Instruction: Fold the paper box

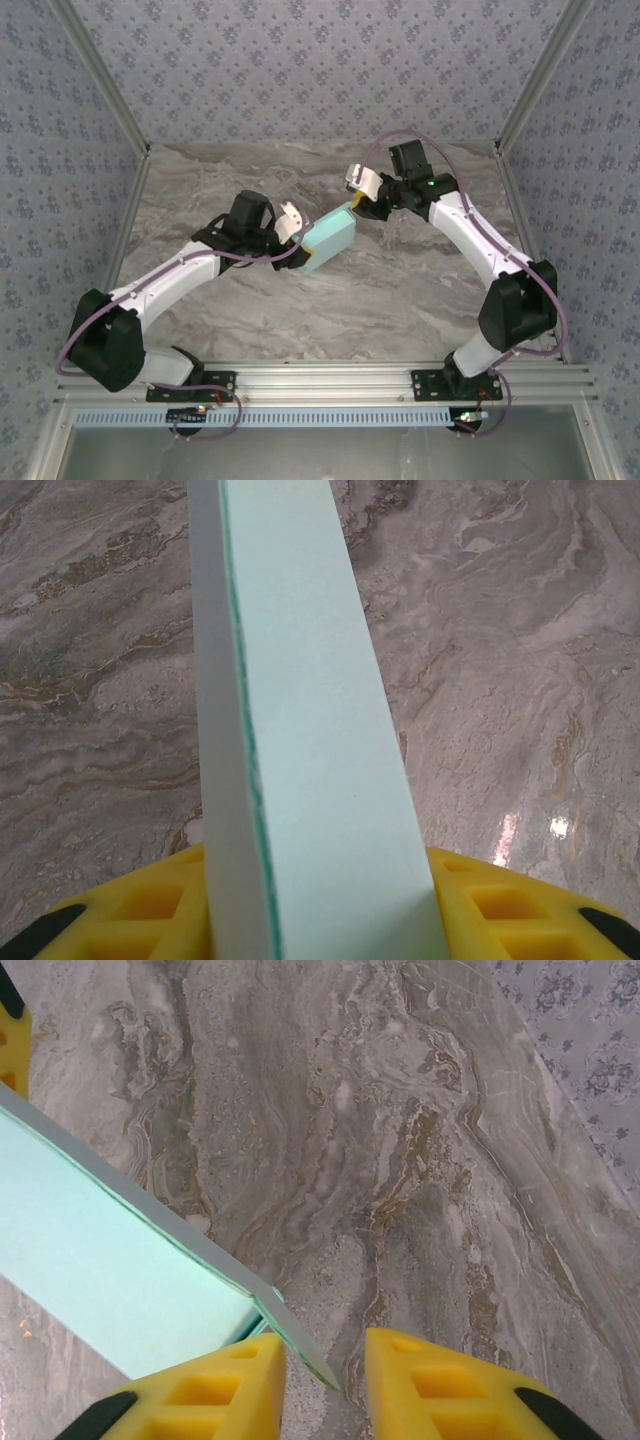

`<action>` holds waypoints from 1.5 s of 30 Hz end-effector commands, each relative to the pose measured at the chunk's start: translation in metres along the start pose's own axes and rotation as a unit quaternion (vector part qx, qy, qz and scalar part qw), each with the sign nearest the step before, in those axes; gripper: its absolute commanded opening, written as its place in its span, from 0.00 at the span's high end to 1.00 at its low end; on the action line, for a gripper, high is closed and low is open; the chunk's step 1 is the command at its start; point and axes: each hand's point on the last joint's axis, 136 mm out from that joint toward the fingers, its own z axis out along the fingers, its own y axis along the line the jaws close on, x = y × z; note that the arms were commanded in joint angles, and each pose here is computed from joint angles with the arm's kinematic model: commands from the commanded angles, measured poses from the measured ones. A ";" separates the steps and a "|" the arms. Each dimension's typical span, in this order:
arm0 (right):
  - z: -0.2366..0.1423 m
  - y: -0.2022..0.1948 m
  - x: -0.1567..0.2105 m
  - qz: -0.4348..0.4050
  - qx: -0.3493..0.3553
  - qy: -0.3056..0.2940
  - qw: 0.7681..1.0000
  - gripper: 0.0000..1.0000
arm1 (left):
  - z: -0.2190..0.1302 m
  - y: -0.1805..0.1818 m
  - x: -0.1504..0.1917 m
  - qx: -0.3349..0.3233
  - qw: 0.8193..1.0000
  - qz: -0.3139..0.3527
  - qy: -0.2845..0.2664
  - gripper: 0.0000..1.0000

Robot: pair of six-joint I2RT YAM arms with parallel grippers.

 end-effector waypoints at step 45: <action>0.032 -0.003 0.023 0.281 0.111 0.094 0.949 0.99 | 0.026 0.025 -0.001 -0.038 0.999 -0.034 -0.003 0.94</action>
